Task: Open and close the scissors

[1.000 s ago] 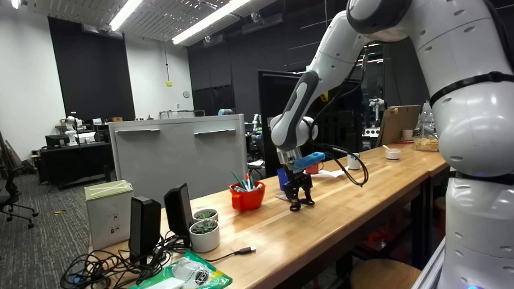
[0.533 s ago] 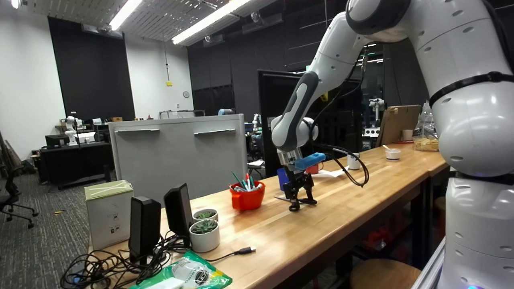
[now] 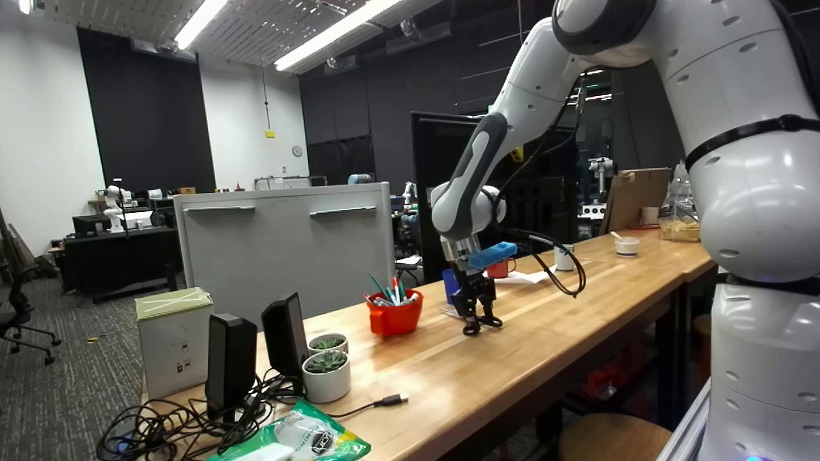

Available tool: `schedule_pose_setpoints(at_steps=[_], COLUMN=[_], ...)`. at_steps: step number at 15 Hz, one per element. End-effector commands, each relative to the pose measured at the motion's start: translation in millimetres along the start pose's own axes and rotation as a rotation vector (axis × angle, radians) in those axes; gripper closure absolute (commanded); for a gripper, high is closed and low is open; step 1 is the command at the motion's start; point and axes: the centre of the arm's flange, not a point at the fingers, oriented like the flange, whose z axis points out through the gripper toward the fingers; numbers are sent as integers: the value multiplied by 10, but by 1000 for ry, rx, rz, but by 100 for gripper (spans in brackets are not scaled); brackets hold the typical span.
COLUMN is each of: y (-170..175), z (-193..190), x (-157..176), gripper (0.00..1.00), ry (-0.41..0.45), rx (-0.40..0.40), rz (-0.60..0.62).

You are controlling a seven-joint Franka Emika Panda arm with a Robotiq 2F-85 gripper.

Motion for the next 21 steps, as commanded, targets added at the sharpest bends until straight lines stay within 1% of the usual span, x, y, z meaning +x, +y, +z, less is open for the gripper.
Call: schedule_pose_setpoints(at_steps=[1,2,3,4,5,6,7,15,16,17,18,20,21], y=[-23,-24,-25,-25,-22,-23,-23,-53,-59,-67,-72,-80,-83], z=[82,74,71,70,65,65,57,-69,-87,-101,-111,-131,-138], x=[-22,-21,-20,-23,-19,-20,-25,-85,-96,-105,-112,-125,-130], gripper=[75,84,91,97,99,96,97,96,70,57,53,41,34], ry=[-1,1,1,2,4,4,4,29,34,39,44,55,59], rx=[-17,-17,-17,-16,-16,-16,-17,-15,-17,-16,-15,-13,-12], rz=[-6,-7,-8,-8,-8,-9,-9,-24,-26,-27,-28,-30,-31])
